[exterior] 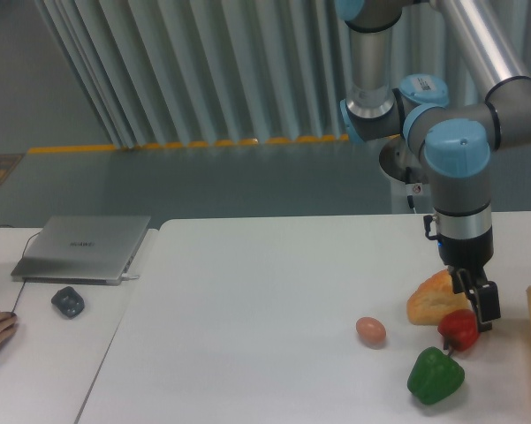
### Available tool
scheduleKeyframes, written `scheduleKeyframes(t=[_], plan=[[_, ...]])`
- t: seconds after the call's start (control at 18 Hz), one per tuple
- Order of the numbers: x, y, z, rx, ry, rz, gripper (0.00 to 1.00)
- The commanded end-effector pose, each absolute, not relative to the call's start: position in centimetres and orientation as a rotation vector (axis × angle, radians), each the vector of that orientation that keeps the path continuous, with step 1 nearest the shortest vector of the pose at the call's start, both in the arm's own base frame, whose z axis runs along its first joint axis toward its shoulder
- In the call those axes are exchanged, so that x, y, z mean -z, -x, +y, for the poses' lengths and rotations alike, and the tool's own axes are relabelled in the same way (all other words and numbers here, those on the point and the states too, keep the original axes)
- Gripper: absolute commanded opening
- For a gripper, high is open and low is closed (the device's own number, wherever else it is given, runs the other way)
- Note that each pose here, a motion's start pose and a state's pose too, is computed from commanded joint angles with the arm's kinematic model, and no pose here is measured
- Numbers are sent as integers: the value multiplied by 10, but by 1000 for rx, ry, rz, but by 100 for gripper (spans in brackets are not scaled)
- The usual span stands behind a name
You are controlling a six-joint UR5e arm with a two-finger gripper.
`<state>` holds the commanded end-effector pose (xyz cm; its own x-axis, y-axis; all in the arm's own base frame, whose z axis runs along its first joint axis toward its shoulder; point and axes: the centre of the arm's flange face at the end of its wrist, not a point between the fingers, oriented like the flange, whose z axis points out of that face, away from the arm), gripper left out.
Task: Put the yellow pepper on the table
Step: 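Raise the open gripper and move it toward the yellow container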
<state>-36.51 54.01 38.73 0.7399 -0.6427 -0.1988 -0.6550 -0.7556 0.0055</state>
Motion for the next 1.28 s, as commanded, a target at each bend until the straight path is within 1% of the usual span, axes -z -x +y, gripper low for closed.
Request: scheduleKeyframes(t=[0.39,0.72,0.89,1.0,1.17,1.28], plan=[[-385,364,540,-271,2851,1059,100],[-367,365,529,-222,2883,1033,100],[-374,380,522,-267,2874,984,100],[-380,389,521,-333,2852,975,100],[-374,397,522,-338,2858,992,100],[-373,417,508,-348,2843,1075,100]])
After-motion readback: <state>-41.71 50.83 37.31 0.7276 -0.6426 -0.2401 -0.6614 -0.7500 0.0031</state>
